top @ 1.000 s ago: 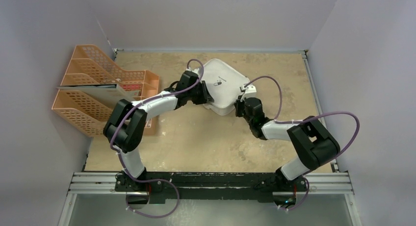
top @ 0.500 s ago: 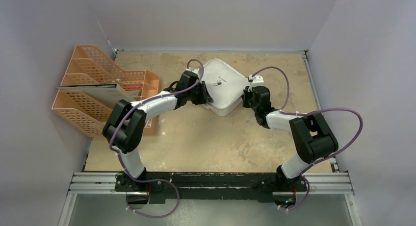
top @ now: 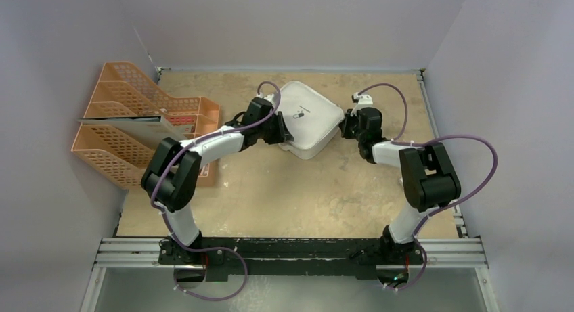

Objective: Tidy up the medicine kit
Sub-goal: Zip the medicine box at the center of the board.

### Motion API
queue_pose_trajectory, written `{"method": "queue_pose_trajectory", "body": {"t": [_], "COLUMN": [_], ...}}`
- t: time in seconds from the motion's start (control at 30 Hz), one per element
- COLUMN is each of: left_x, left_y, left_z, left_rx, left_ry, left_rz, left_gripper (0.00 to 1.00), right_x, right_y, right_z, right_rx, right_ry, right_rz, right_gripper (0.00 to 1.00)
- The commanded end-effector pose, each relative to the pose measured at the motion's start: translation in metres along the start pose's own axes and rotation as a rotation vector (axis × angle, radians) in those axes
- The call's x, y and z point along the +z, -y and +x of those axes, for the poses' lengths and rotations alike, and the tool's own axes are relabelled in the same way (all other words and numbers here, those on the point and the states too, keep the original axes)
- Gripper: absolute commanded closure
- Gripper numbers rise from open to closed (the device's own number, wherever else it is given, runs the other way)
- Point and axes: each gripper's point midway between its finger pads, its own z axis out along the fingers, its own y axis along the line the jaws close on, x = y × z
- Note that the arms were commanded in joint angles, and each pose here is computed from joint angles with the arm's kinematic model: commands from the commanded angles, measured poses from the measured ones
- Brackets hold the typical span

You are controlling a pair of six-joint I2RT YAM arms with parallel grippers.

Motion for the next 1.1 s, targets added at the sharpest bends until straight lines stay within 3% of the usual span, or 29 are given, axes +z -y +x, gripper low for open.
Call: {"method": "queue_pose_trajectory", "body": {"t": [0.0, 0.27, 0.43, 0.57, 0.8, 1.07], "left_x": [-0.016, -0.037, -0.071, -0.091, -0.09, -0.088], "left_y": [-0.079, -0.075, -0.059, -0.032, 0.012, 0.016], "left_z": [0.052, -0.054, -0.1, -0.098, -0.041, -0.017], "left_rx": [0.047, 0.077, 0.124, 0.146, 0.083, -0.179], "left_ry": [-0.237, -0.098, -0.022, -0.005, -0.054, 0.028], "left_rz": [-0.239, -0.188, -0.177, -0.102, -0.013, 0.045], "left_gripper": [1.0, 0.98, 0.72, 0.63, 0.58, 0.49], "right_x": [-0.009, -0.034, -0.053, -0.064, -0.073, -0.082], "right_y": [0.017, -0.042, -0.085, -0.119, -0.154, -0.186], "right_z": [-0.056, 0.0, 0.016, 0.025, 0.033, 0.049], "right_rx": [0.027, 0.104, 0.135, 0.149, 0.141, 0.132], "right_ry": [0.198, 0.116, 0.086, 0.068, 0.047, 0.026], "right_rz": [0.059, -0.081, -0.165, -0.225, -0.281, -0.34], "right_gripper": [1.0, 1.0, 1.0, 1.0, 1.0, 1.0]}}
